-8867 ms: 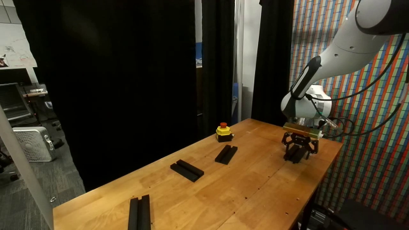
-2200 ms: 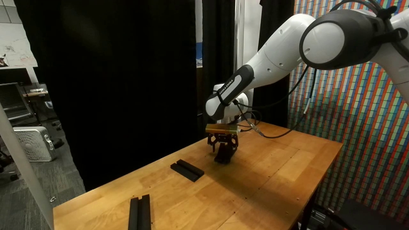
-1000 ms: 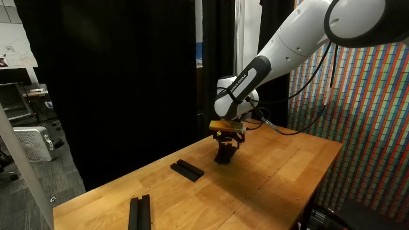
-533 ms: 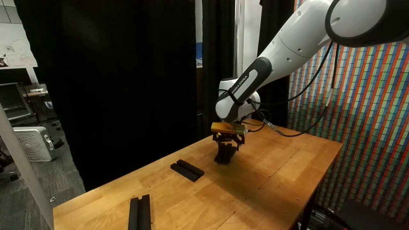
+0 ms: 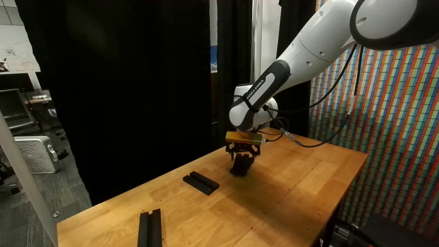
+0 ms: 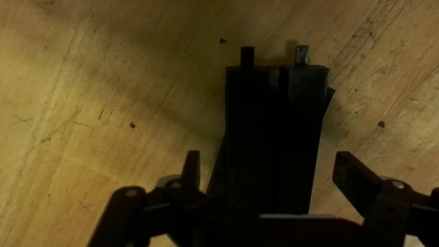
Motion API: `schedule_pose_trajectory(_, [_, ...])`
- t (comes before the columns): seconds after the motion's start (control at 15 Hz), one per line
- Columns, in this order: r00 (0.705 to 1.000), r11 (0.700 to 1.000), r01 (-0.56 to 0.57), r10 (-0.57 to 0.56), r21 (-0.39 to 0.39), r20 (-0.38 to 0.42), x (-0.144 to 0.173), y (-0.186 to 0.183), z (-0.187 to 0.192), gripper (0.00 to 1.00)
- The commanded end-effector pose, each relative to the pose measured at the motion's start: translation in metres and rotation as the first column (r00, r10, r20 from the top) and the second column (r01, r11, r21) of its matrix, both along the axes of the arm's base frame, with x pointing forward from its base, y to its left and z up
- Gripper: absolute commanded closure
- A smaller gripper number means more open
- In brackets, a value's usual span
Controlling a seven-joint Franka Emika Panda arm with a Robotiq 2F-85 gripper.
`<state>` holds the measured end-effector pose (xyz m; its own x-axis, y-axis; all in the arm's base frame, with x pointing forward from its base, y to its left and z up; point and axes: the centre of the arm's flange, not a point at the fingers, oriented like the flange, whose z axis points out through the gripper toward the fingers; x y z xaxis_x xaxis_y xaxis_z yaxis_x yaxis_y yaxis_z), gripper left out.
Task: Stack the black objects
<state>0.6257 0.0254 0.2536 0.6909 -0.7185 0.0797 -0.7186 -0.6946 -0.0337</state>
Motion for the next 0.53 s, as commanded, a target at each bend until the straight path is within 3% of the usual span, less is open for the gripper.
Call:
schedule_pose_trajectory(0.0, [1.0,0.999,-0.025,0.024,0.041,0.018,0.001,-0.005,0.005,0.0])
schedule_pose_trajectory(0.47, [0.999,0.997,-0.043,0.044,0.062,-0.015,0.007,-0.014,-0.01,0.0])
